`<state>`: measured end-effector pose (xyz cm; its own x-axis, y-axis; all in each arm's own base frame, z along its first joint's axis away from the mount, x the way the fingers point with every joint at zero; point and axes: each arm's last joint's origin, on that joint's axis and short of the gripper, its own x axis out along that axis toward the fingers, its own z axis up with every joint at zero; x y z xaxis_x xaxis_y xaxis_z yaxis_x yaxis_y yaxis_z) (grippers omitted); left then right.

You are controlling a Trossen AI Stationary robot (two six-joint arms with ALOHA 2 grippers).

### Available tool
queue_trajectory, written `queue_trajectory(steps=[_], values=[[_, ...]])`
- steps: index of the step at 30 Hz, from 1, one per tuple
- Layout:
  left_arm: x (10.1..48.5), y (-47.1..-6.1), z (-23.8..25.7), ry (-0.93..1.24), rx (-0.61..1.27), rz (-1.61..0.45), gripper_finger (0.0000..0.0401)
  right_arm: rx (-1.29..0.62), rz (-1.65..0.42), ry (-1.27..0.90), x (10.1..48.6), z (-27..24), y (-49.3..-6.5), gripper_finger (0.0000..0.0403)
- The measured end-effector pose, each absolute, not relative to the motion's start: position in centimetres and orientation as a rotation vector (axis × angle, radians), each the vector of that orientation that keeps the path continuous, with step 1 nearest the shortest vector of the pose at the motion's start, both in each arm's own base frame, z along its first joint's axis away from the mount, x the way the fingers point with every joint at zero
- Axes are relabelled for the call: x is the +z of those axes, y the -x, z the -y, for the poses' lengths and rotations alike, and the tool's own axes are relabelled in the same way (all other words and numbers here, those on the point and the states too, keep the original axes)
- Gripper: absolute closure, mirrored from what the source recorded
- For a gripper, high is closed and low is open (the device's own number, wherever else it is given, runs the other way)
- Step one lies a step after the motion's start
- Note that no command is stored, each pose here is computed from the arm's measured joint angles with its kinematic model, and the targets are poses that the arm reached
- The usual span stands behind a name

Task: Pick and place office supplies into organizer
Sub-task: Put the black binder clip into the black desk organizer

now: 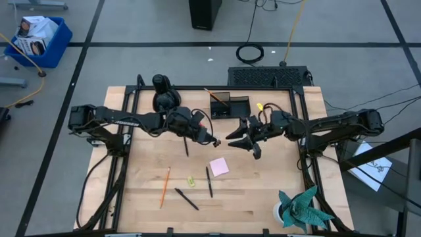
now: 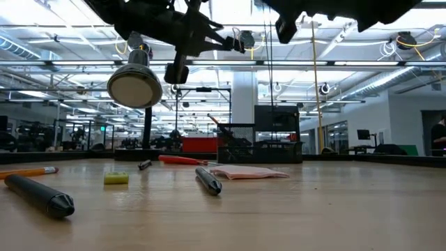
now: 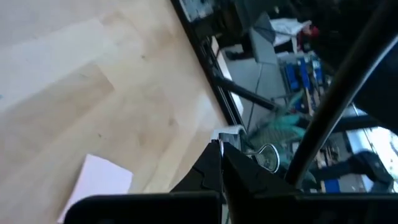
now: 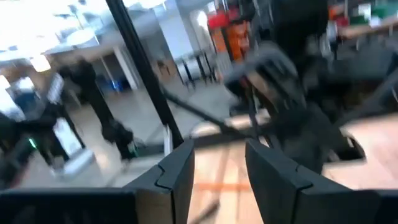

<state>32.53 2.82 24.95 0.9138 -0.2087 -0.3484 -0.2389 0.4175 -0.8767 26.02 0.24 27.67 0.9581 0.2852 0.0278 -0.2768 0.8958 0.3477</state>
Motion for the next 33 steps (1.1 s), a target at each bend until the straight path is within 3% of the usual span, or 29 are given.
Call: queue_trajectory(steps=[11,18,33], values=[[25.1,-32.6,-2.2,1.114,-0.061,-0.461,0.04,0.304,-0.181,-0.311,25.5,-1.2,-28.7,0.0219],[24.6,-32.4,-1.4,1.079,-0.069,-0.528,0.0401,0.303,-0.16,-0.264,25.6,-1.1,-28.8,0.0226],[24.9,-32.6,-0.6,1.084,-0.041,-0.477,0.0401,0.307,-0.162,-0.32,23.8,-1.2,-30.4,0.0226]])
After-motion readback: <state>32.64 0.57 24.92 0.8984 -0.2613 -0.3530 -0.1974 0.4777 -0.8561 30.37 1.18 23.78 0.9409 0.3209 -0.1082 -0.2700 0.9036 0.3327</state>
